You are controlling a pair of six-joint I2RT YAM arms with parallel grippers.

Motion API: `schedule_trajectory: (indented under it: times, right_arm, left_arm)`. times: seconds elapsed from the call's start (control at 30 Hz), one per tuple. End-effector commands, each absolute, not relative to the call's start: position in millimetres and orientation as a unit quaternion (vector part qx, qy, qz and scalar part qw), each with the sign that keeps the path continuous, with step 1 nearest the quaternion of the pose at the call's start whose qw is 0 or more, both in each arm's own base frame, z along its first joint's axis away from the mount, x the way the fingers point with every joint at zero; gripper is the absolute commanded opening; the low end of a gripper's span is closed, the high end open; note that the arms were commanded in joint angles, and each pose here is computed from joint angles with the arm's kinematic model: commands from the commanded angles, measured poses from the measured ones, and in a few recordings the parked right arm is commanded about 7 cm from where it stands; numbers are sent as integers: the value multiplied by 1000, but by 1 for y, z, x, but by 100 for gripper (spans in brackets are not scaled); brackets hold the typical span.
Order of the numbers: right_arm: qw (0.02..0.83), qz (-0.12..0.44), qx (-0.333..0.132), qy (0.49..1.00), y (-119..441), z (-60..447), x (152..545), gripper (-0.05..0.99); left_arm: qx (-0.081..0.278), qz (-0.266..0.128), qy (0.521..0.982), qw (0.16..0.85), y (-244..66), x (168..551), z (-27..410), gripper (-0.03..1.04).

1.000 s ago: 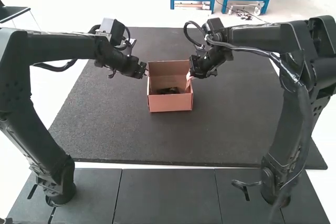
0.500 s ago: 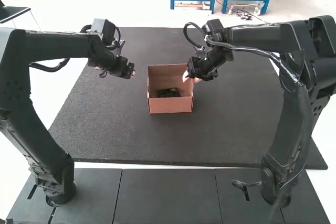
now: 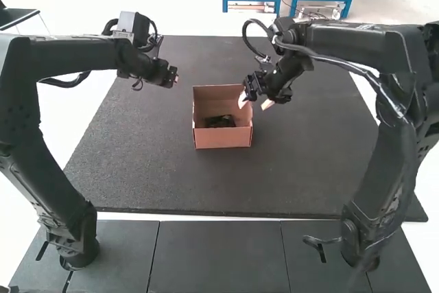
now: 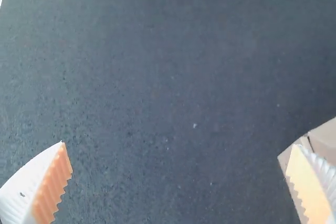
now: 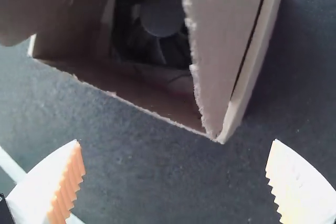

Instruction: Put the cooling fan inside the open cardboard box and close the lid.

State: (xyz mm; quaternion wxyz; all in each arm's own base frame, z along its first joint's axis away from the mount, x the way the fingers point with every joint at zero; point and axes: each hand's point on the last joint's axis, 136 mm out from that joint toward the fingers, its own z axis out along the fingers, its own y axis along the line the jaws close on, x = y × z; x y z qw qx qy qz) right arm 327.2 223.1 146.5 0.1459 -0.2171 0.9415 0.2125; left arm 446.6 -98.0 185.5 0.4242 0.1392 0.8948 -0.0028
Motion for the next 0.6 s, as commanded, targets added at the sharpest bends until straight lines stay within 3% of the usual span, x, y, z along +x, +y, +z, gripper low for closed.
schedule_trajectory:
  times: [0.0,0.3,0.57]
  right_arm:
    - [205,216,-251,921,221,189,321,78]
    - [296,126,-299,899,183,207,311,78]
    - [363,93,-289,881,162,214,313,77]
  left_arm:
    - [152,-22,882,446,-120,455,206,97]
    - [181,-54,875,445,-155,449,208,97]
    - [193,-66,875,440,-165,445,205,97]
